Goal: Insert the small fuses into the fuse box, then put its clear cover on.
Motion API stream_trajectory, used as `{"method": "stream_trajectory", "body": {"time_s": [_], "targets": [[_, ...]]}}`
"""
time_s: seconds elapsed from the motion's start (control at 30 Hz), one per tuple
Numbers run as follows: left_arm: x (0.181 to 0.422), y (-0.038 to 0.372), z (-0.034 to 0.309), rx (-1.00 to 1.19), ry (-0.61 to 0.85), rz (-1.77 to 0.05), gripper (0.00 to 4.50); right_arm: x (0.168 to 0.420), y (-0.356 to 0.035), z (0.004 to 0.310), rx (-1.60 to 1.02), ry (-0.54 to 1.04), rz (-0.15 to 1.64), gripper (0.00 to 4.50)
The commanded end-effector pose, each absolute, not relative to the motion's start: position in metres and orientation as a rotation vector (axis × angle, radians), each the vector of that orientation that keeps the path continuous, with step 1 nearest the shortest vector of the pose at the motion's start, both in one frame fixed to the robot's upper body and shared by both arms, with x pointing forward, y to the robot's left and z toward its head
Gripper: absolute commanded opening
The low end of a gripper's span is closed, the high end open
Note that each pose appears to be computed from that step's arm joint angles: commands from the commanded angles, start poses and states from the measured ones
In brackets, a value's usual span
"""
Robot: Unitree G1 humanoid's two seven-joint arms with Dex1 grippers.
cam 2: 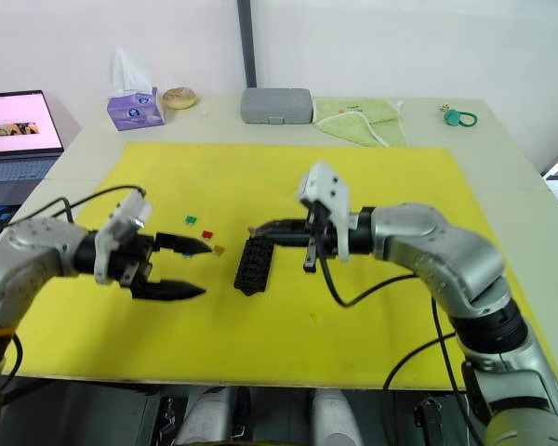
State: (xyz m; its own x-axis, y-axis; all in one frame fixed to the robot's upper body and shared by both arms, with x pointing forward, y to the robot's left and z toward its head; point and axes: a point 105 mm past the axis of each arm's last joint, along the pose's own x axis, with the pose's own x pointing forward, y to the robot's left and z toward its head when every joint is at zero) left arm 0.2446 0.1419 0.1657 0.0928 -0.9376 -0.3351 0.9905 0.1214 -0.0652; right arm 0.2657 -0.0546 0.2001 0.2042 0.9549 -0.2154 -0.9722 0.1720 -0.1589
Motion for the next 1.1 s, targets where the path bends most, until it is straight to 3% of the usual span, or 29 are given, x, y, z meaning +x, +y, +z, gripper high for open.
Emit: {"method": "stream_trajectory", "body": {"time_s": [0.03,0.2,0.5,1.1], "targets": [[0.238,0.14,0.167,0.282,0.221,-1.433,4.43,0.26,-0.048,0.203,-0.36,-0.032,1.405,0.0],[0.231,0.145,0.156,0.291,0.185,-1.408,4.43,0.262,-0.046,0.193,-0.398,-0.044,1.406,0.0],[0.241,0.166,0.15,0.353,0.176,-1.354,4.43,0.27,-0.042,0.167,-0.442,-0.033,1.391,0.0],[0.245,0.161,0.148,0.348,0.176,-1.361,4.43,0.272,-0.041,0.139,-0.454,-0.029,1.36,0.0]]}}
